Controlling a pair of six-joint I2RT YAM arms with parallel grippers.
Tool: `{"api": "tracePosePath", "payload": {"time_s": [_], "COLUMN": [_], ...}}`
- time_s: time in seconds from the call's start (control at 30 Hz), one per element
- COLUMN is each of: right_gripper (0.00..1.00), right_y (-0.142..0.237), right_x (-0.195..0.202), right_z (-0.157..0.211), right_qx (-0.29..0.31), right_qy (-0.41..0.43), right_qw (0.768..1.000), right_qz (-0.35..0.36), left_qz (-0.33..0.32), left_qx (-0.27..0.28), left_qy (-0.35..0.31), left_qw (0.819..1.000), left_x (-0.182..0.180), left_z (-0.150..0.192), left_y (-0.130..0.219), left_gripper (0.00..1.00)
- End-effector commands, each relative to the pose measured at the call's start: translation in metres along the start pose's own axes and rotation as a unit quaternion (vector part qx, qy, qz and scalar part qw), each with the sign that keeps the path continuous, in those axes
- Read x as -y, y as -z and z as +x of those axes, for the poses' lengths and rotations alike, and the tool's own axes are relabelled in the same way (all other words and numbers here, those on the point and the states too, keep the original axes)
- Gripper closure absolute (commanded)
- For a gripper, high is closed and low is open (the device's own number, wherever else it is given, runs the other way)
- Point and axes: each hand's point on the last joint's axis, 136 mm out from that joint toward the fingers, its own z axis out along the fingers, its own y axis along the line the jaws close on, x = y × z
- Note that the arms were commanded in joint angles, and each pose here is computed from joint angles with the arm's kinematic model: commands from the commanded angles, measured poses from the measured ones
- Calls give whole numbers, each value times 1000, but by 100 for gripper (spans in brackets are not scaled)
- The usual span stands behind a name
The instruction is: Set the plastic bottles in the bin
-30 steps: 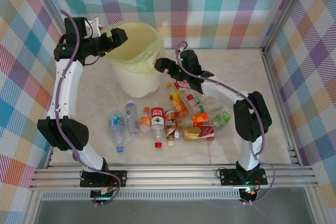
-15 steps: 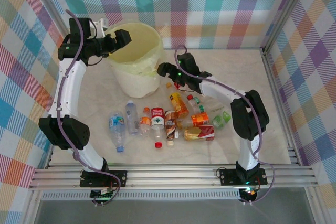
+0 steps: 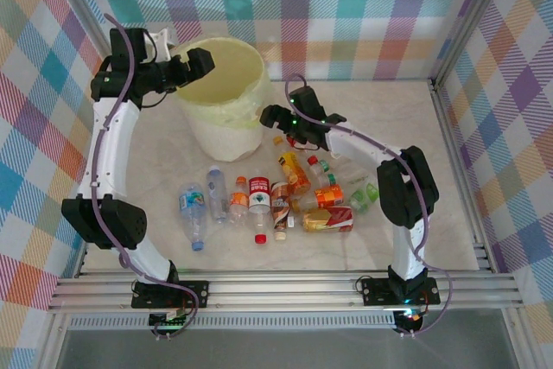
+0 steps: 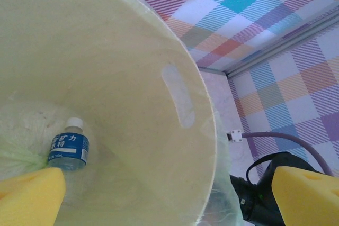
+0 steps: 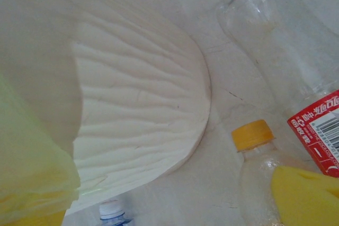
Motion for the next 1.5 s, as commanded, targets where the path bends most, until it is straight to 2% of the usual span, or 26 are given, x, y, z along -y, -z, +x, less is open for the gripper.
{"api": "tracePosePath", "payload": {"time_s": [0.0, 0.53, 0.83, 1.1, 1.33, 1.47], "right_gripper": [4, 2, 0, 0, 0, 0], "right_y": [-7, -3, 45, 101, 157, 192], "right_x": [14, 26, 1, -5, 42, 90], "right_z": [7, 12, 9, 25, 32, 40], "right_qx": [-15, -34, -13, -10, 40, 49], "right_qy": [1, 21, 86, 137, 152, 116], "right_qw": [999, 997, 996, 990, 986, 979], "right_qz": [32, 62, 3, -33, 56, 162], "left_qz": [9, -1, 4, 45, 115, 168], "left_qx": [26, 24, 43, 55, 11, -23], "left_qy": [-30, -40, -58, -99, -134, -169], "left_qw": [999, 999, 997, 993, 984, 971], "left_x": [25, 28, 40, 61, 91, 117], "left_z": [-9, 0, -1, 12, 60, 100], "left_y": [27, 40, 58, 74, 68, 64], "left_gripper": [0, 0, 0, 0, 0, 0]}}
